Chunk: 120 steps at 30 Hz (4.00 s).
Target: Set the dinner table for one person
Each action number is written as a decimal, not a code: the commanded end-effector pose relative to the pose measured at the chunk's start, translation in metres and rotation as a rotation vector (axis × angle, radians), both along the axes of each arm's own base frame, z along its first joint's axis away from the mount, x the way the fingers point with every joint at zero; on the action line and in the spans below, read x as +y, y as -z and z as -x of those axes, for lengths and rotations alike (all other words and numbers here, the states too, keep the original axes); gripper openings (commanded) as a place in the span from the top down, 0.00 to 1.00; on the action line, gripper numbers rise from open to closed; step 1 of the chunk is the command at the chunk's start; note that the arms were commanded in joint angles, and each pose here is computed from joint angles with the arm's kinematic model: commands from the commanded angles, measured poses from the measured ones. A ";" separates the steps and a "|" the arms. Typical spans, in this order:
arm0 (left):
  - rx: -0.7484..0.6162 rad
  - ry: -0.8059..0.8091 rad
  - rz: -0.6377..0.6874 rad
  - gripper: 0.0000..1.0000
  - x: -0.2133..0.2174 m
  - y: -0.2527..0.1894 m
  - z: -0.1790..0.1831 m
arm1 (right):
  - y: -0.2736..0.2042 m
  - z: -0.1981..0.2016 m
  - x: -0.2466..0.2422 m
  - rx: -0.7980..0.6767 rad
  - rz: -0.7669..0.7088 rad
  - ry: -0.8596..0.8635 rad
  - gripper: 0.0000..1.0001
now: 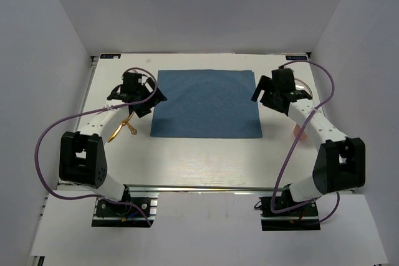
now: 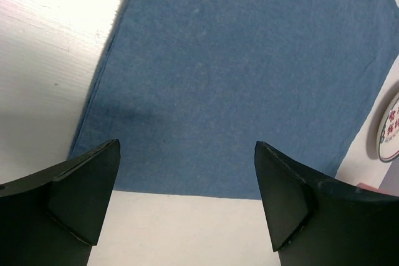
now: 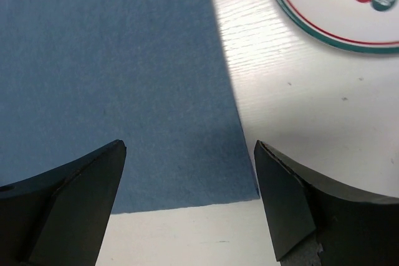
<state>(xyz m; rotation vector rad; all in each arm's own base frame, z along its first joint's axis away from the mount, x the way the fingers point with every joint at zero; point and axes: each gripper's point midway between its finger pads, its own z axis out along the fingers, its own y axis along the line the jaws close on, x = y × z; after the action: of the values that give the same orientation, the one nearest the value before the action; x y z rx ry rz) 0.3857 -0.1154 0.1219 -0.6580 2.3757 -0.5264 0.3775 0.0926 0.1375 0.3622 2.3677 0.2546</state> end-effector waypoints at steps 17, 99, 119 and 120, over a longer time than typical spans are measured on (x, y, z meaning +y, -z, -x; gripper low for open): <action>-0.151 0.314 0.138 0.02 -0.071 -0.056 0.003 | -0.048 0.007 -0.045 -0.134 0.049 0.232 0.11; -0.150 0.347 -0.214 0.02 0.005 -0.048 0.104 | -0.054 -0.095 -0.011 0.052 1.089 -0.169 1.00; -0.179 -0.249 -0.407 0.02 0.105 -0.085 0.117 | 0.016 -0.047 0.275 -0.195 1.213 -0.706 1.00; -0.174 -0.244 -0.406 0.02 0.104 -0.084 0.116 | 0.018 -0.045 0.279 -0.200 1.214 -0.712 1.00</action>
<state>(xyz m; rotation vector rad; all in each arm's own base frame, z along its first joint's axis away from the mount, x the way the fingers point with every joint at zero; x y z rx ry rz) 0.2660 -0.0165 0.1992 -0.6393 2.1363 -0.0155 0.4082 0.3774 0.0884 -1.0974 1.9771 -0.7193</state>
